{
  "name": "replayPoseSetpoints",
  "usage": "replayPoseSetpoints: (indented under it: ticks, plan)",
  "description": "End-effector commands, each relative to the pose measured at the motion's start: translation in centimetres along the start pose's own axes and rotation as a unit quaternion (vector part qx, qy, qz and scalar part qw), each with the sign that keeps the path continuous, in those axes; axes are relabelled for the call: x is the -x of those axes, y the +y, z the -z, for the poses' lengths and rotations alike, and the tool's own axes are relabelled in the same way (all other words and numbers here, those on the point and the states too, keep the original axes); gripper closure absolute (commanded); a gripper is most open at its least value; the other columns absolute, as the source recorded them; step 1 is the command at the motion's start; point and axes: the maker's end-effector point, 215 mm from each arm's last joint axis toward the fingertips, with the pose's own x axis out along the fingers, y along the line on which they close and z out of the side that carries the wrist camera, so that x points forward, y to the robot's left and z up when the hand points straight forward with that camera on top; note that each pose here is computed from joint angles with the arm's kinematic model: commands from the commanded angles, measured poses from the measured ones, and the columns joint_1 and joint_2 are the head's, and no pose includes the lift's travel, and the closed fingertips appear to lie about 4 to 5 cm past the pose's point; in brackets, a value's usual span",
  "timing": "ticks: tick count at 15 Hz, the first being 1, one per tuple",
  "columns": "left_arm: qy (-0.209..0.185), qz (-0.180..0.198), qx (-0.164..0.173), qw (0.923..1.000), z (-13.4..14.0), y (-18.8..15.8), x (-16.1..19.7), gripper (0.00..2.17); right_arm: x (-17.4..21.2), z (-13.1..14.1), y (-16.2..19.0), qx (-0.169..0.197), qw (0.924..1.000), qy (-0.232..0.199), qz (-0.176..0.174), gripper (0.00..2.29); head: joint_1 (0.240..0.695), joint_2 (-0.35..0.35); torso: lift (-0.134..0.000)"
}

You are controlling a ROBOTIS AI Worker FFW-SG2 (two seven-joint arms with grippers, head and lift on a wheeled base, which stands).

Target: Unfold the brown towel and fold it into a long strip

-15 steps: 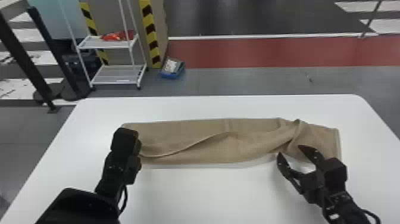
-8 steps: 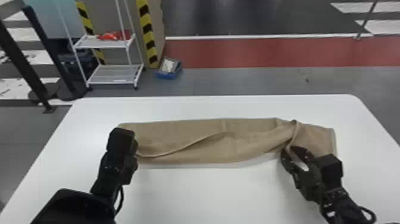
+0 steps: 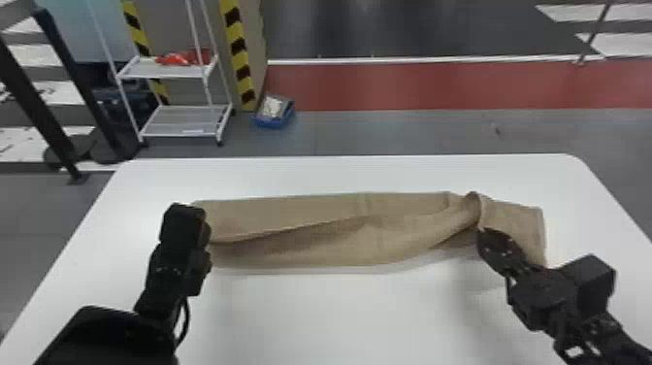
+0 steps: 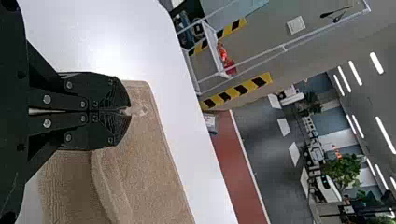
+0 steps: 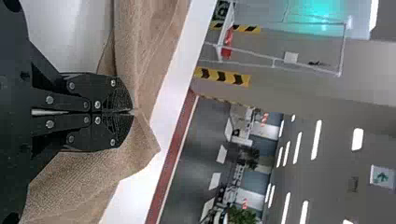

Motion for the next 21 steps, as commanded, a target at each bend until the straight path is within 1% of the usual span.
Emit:
replayPoseSetpoints:
  ticks: [1,3,4,6,7,8,10,11,12,14,17,18,20,21]
  plan:
    - [-0.003,-0.029,0.005,0.9996,-0.3,2.8,0.1,1.62,3.3,-2.8,-3.4,0.004,0.9996,-0.028,-0.008,1.18,0.695,0.074,-0.121]
    - [-0.01,-0.048,0.011,0.9988,-1.0,5.0,1.4,1.62,6.2,-5.0,-7.1,-0.003,0.9984,-0.055,-0.01,1.18,0.695,0.08,-0.121]
    - [-0.003,-0.06,0.012,0.9981,-0.8,6.5,2.4,1.62,7.9,-6.1,-8.9,-0.005,0.9976,-0.068,-0.01,1.18,0.695,0.075,-0.121]
    - [0.006,-0.073,0.014,0.9972,-1.0,8.2,4.5,1.62,10.8,-7.7,-12.0,-0.01,0.9954,-0.094,-0.014,1.18,0.695,0.051,-0.121]
    - [0.017,-0.08,0.016,0.9965,-0.7,9.1,5.8,1.62,12.2,-8.7,-13.4,-0.012,0.9935,-0.112,-0.019,1.18,0.695,0.042,-0.121]
    - [0.029,-0.084,0.015,0.9959,-0.5,9.7,6.9,1.62,13.2,-9.1,-14.6,-0.007,0.993,-0.116,-0.018,1.18,0.695,0.033,-0.121]
    - [0.075,-0.09,0.018,0.9929,1.1,10.5,8.8,1.62,13.4,-9.1,-15.0,0.013,0.9919,-0.121,-0.035,1.18,0.695,0.012,-0.121]
    - [0.081,-0.089,0.02,0.9925,1.0,10.4,9.3,1.62,13.2,-8.3,-14.8,0.016,0.9925,-0.114,-0.041,1.18,0.695,0.001,-0.121]
    - [0.087,-0.084,0.02,0.9924,1.3,9.9,9.4,1.62,12.9,-7.2,-14.5,0.012,0.9934,-0.105,-0.046,1.18,0.695,-0.002,-0.121]
    - [0.088,-0.067,0.019,0.9937,1.2,8.2,9.2,1.62,11.7,-5.1,-13.9,0.008,0.9946,-0.089,-0.052,1.18,0.695,-0.009,-0.121]
    - [0.061,-0.047,0.016,0.9969,-1.0,5.3,7.1,1.62,10.3,-2.3,-13.6,0.001,0.9964,-0.063,-0.057,1.18,0.695,-0.034,-0.121]
    - [0.049,-0.041,0.015,0.9978,-2.1,4.6,6.1,1.62,10.0,-1.5,-14.1,-0.004,0.997,-0.056,-0.053,1.18,0.695,-0.044,-0.121]
    - [0.041,-0.042,0.01,0.9983,-3.7,3.8,4.5,1.62,9.8,-0.2,-14.9,-0.007,0.9977,-0.05,-0.045,1.18,0.695,-0.064,-0.121]
    - [0.039,-0.048,0.003,0.9981,-4.4,3.6,3.6,1.62,9.6,0.5,-15.6,-0.015,0.9981,-0.046,-0.038,1.18,0.695,-0.075,-0.121]
